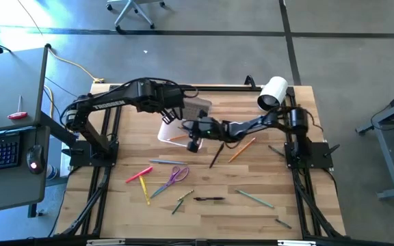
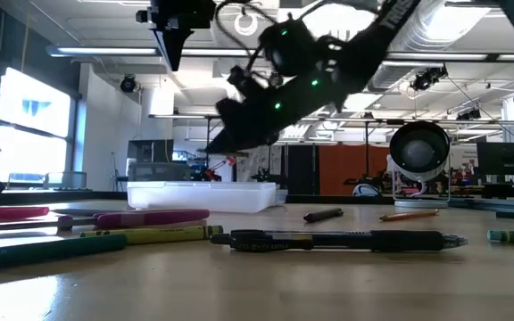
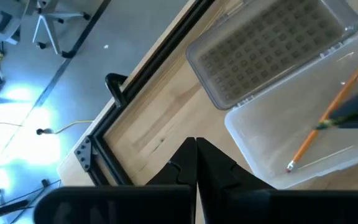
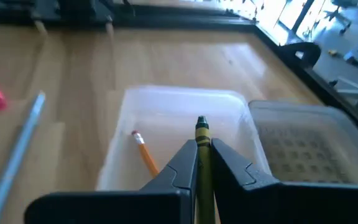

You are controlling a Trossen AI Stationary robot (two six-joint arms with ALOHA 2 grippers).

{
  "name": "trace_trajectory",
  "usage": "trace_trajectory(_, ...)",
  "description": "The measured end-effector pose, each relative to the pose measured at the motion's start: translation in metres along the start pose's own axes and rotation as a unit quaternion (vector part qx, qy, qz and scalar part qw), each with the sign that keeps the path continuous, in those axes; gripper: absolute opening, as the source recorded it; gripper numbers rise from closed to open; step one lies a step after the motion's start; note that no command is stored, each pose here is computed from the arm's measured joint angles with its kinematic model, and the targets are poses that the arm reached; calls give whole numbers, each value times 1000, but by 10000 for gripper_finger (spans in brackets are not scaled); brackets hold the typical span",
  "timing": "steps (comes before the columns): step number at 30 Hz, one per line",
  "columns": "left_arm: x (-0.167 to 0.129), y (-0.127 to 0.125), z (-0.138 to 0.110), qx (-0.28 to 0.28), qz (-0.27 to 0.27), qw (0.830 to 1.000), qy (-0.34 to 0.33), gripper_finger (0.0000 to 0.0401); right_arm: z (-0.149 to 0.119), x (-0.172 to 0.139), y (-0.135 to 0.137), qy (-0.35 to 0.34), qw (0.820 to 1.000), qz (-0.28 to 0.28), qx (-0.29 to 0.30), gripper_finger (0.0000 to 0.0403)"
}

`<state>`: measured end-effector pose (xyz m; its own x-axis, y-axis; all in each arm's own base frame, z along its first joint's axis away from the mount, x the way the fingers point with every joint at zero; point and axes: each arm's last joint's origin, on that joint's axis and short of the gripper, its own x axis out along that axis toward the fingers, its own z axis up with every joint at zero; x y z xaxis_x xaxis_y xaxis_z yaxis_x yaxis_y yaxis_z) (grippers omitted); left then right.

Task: Pick & place school supplies into a supply box
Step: Put the green crayon into the black supply box, then put the black pen into the black supply box

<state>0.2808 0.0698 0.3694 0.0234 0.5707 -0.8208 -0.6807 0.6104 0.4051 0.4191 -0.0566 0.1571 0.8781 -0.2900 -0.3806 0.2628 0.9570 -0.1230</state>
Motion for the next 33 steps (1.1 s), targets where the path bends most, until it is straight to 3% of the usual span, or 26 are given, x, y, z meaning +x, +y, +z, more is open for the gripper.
trace_trajectory(9, 1, -1, 0, 1, -5, 1000, 3, 36, -18, 31, -12, 62, 998, -1, 28, 22)
trace_trajectory(19, 1, -1, 0, 2, -5, 1000, 3, 41, -13, 24, -21, 78, 997, -1, 7, 91)
trace_trajectory(22, 1, -1, 0, 2, -5, 1000, 3, 45, 10, 2, -15, 88, 994, 41, -42, 104)
trace_trajectory(26, 1, -1, 0, 1, -5, 1000, 4, 40, 44, -52, -6, 128, 978, 122, -111, 106)
trace_trajectory(30, 1, -2, 0, 1, -19, 1000, 12, 31, 65, -117, 0, 174, 937, 205, -222, 101)
trace_trajectory(33, 1, -2, -1, 1, -27, 999, 16, 29, 71, -151, 1, 196, 908, 209, -306, 99)
